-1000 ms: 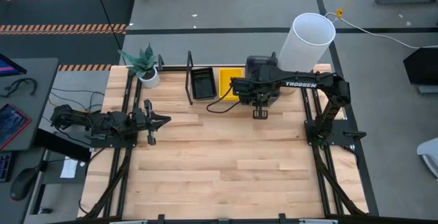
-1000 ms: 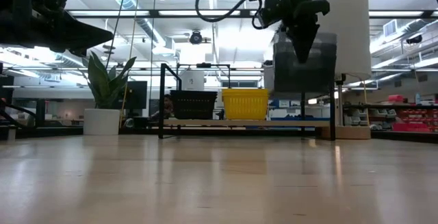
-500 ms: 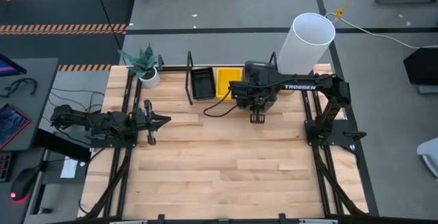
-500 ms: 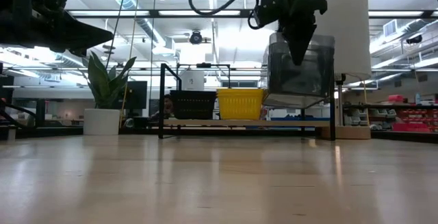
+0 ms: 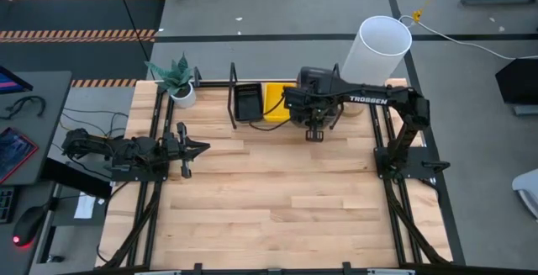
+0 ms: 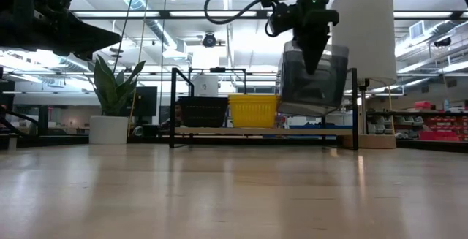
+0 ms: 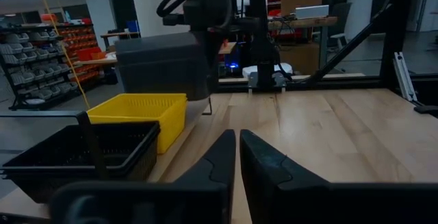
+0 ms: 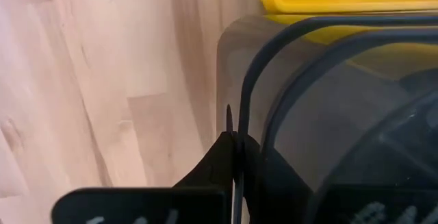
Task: Stack baskets on shelf by color
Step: Put the stacked black transparent bins on the shelf, then return to Home Position
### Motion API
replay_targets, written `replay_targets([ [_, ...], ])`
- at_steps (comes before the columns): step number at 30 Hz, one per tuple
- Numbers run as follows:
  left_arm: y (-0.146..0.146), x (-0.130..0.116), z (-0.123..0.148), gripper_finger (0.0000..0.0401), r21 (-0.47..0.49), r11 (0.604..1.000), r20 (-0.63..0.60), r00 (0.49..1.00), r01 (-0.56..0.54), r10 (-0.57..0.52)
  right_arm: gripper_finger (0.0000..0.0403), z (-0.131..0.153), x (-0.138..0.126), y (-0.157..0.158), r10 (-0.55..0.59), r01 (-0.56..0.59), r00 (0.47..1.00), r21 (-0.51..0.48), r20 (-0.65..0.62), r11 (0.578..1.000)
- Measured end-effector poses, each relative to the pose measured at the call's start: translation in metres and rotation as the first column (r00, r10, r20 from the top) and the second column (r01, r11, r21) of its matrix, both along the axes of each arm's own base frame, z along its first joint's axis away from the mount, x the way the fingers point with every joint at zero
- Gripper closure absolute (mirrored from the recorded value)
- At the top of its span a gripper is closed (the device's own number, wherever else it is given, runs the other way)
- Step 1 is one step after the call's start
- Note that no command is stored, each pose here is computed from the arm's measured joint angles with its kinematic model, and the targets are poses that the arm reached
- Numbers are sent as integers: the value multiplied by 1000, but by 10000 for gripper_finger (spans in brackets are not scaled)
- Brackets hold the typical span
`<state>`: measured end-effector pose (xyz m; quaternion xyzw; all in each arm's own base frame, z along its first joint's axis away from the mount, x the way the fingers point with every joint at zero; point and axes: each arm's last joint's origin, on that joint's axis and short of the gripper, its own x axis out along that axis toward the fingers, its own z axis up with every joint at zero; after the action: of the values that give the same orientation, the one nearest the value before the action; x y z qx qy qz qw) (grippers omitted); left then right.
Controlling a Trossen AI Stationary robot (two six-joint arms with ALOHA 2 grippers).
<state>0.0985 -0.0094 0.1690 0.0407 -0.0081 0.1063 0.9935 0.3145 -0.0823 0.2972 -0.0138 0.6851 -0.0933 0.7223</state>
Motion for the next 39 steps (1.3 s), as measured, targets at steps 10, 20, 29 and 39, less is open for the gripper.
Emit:
replay_targets([
  [10,0,0,0,370,0,1000,0,1000,0,0,379,-27,-6,-8,13,-13,998,3,-61,1000],
  [20,0,0,0,375,0,1000,0,1000,0,0,336,-36,-9,-11,-25,19,995,-66,-99,998],
  [29,0,0,0,365,0,1000,0,1000,0,0,270,-34,-11,-13,-77,67,991,-92,-114,994],
  [39,0,0,0,376,0,1000,0,1000,0,0,224,18,-10,-8,-130,126,991,-87,-39,988],
])
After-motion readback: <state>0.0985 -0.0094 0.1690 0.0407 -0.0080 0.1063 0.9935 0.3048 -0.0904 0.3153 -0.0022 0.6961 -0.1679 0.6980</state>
